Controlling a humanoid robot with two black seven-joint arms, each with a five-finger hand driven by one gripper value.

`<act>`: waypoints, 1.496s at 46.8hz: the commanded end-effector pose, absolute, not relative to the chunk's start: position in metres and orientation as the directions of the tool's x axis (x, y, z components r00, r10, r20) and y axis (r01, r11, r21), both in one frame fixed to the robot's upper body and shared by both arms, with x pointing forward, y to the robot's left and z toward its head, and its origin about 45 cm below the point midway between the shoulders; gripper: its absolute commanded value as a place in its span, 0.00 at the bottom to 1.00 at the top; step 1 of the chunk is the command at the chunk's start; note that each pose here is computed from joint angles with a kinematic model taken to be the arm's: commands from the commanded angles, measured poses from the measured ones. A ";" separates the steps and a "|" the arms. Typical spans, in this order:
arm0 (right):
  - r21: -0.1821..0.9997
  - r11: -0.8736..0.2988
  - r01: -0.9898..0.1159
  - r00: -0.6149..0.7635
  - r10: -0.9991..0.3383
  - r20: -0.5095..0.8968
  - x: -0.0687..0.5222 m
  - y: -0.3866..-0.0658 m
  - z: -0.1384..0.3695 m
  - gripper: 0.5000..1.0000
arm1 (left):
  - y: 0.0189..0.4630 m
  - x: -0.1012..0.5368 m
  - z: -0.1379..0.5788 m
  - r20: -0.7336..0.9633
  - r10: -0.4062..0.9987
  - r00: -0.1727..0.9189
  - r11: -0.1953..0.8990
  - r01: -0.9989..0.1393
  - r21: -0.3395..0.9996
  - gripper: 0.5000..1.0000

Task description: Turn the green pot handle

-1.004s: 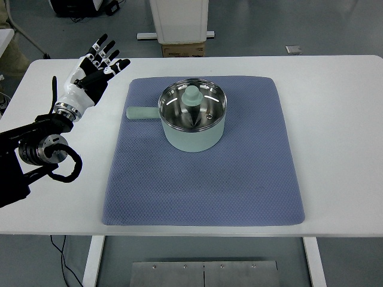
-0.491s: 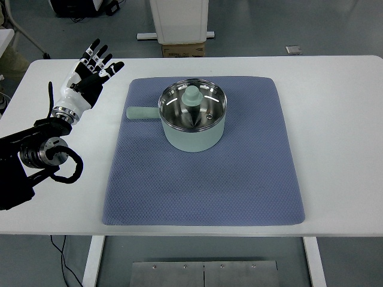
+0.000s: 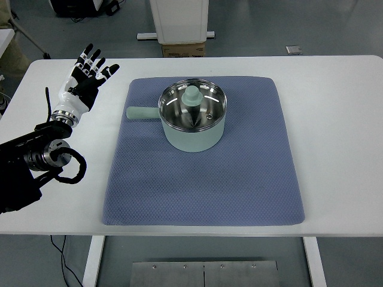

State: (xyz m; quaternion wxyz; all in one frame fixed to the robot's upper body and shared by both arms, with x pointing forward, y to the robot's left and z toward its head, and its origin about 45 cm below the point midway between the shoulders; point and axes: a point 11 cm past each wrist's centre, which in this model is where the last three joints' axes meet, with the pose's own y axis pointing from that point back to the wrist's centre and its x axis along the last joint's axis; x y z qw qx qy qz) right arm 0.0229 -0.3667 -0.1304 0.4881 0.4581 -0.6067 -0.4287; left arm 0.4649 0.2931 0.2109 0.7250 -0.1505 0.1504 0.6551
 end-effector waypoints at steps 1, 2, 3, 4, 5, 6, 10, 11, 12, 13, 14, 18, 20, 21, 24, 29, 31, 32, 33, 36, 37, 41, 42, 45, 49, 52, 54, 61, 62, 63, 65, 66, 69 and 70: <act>0.967 0.213 -0.138 -0.104 -0.974 0.199 0.023 -0.367 -0.130 1.00 | 0.291 0.466 0.209 -0.415 0.905 0.093 0.094 -0.995 -0.019 1.00; 0.967 0.213 -0.138 -0.104 -0.974 0.199 0.023 -0.367 -0.130 1.00 | 0.290 0.466 0.208 -0.414 0.906 0.094 0.094 -0.995 -0.018 1.00; 0.967 0.213 -0.138 -0.104 -0.974 0.199 0.023 -0.367 -0.130 1.00 | 0.290 0.466 0.208 -0.412 0.906 0.091 0.092 -0.996 -0.018 1.00; 0.967 0.213 -0.138 -0.104 -0.974 0.199 0.023 -0.367 -0.130 1.00 | 0.289 0.467 0.207 -0.412 0.907 0.091 0.092 -0.996 -0.017 1.00; 0.967 0.213 -0.138 -0.104 -0.974 0.199 0.023 -0.367 -0.130 1.00 | 0.288 0.467 0.207 -0.410 0.908 0.091 0.092 -0.996 -0.018 1.00; 0.967 0.213 -0.138 -0.102 -0.975 0.200 0.023 -0.367 -0.130 1.00 | 0.287 0.468 0.206 -0.408 0.908 0.092 0.093 -0.995 -0.018 1.00; 0.967 0.213 -0.138 -0.104 -0.974 0.199 0.023 -0.367 -0.130 1.00 | 0.281 0.469 0.203 -0.405 0.909 0.097 0.099 -0.995 -0.017 1.00; 0.967 0.213 -0.138 -0.104 -0.974 0.199 0.023 -0.367 -0.130 1.00 | 0.280 0.469 0.203 -0.405 0.909 0.097 0.098 -0.995 -0.017 1.00; 0.967 0.213 -0.138 -0.104 -0.974 0.199 0.023 -0.367 -0.130 1.00 | 0.279 0.469 0.202 -0.405 0.909 0.097 0.098 -0.995 -0.017 1.00; 0.967 0.213 -0.138 -0.102 -0.975 0.200 0.023 -0.367 -0.130 1.00 | 0.279 0.469 0.202 -0.406 0.909 0.096 0.097 -0.995 -0.018 1.00; 0.967 0.213 -0.138 -0.102 -0.975 0.200 0.023 -0.367 -0.130 1.00 | 0.278 0.469 0.202 -0.407 0.908 0.097 0.098 -0.995 -0.017 1.00; 0.967 0.213 -0.138 -0.104 -0.974 0.199 0.023 -0.367 -0.130 1.00 | 0.274 0.469 0.200 -0.411 0.906 0.100 0.103 -0.995 -0.016 1.00; 0.967 0.213 -0.138 -0.104 -0.974 0.199 0.023 -0.367 -0.130 1.00 | 0.273 0.469 0.200 -0.412 0.906 0.101 0.104 -0.994 -0.016 1.00; 0.967 0.213 -0.138 -0.104 -0.974 0.199 0.023 -0.367 -0.130 1.00 | 0.273 0.469 0.200 -0.413 0.905 0.101 0.103 -0.995 -0.017 1.00; 0.967 0.213 -0.138 -0.102 -0.975 0.200 0.023 -0.367 -0.130 1.00 | 0.272 0.470 0.200 -0.415 0.904 0.101 0.103 -0.994 -0.017 1.00; 0.967 0.213 -0.138 -0.102 -0.975 0.200 0.023 -0.367 -0.130 1.00 | 0.275 0.471 0.200 -0.409 0.908 0.094 0.095 -0.995 -0.019 1.00; 0.967 0.213 -0.138 -0.104 -0.974 0.199 0.023 -0.367 -0.130 1.00 | 0.275 0.471 0.200 -0.409 0.907 0.094 0.095 -0.995 -0.019 1.00; 0.967 0.213 -0.138 -0.104 -0.974 0.199 0.023 -0.367 -0.130 1.00 | 0.275 0.471 0.200 -0.409 0.908 0.094 0.095 -0.995 -0.019 1.00; 0.967 0.213 -0.138 -0.104 -0.974 0.199 0.023 -0.367 -0.130 1.00 | 0.276 0.471 0.200 -0.409 0.908 0.093 0.093 -0.995 -0.019 1.00; 0.967 0.213 -0.138 -0.104 -0.974 0.199 0.023 -0.367 -0.130 1.00 | 0.275 0.471 0.201 -0.409 0.908 0.093 0.093 -0.995 -0.021 1.00; 0.967 0.213 -0.138 -0.104 -0.974 0.199 0.023 -0.367 -0.130 1.00 | 0.276 0.471 0.201 -0.409 0.908 0.092 0.092 -0.996 -0.021 1.00; 0.967 0.213 -0.138 -0.104 -0.974 0.199 0.023 -0.367 -0.130 1.00 | 0.270 0.472 0.199 -0.413 0.906 0.095 0.096 -0.995 -0.018 1.00; 0.967 0.213 -0.138 -0.104 -0.974 0.199 0.023 -0.367 -0.130 1.00 | 0.270 0.472 0.198 -0.411 0.907 0.094 0.095 -0.995 -0.018 1.00; 0.967 0.213 -0.138 -0.104 -0.974 0.199 0.023 -0.367 -0.130 1.00 | 0.273 0.473 0.198 -0.404 0.911 0.085 0.086 -0.996 -0.017 1.00; 0.967 0.213 -0.138 -0.104 -0.974 0.199 0.023 -0.367 -0.130 1.00 | 0.269 0.473 0.196 -0.405 0.910 0.089 0.090 -0.996 -0.015 1.00; 0.967 0.213 -0.138 -0.104 -0.974 0.199 0.023 -0.367 -0.130 1.00 | 0.270 0.473 0.196 -0.404 0.911 0.086 0.087 -0.996 -0.016 1.00; 0.967 0.213 -0.138 -0.104 -0.974 0.199 0.023 -0.367 -0.130 1.00 | 0.271 0.473 0.196 -0.402 0.911 0.086 0.087 -0.996 -0.016 1.00; 0.967 0.213 -0.138 -0.104 -0.974 0.199 0.023 -0.367 -0.130 1.00 | 0.272 0.473 0.195 -0.402 0.912 0.085 0.086 -0.996 -0.015 1.00; 0.967 0.213 -0.138 -0.102 -0.975 0.200 0.023 -0.367 -0.130 1.00 | 0.271 0.473 0.195 -0.403 0.911 0.086 0.087 -0.996 -0.015 1.00; 0.967 0.213 -0.138 -0.102 -0.975 0.200 0.023 -0.367 -0.130 1.00 | 0.273 0.473 0.196 -0.402 0.912 0.084 0.085 -0.996 -0.016 1.00; 0.967 0.213 -0.138 -0.104 -0.974 0.199 0.023 -0.367 -0.130 1.00 | 0.273 0.473 0.196 -0.402 0.912 0.086 0.086 -0.996 -0.017 1.00; 0.967 0.213 -0.138 -0.104 -0.974 0.199 0.023 -0.367 -0.130 1.00 | 0.273 0.473 0.196 -0.403 0.911 0.087 0.087 -0.996 -0.018 1.00; 0.967 0.213 -0.138 -0.102 -0.975 0.200 0.023 -0.367 -0.130 1.00 | 0.274 0.473 0.197 -0.405 0.910 0.091 0.091 -0.996 -0.020 1.00; 0.967 0.213 -0.138 -0.104 -0.974 0.199 0.023 -0.367 -0.130 1.00 | 0.275 0.473 0.197 -0.404 0.910 0.090 0.089 -0.996 -0.021 1.00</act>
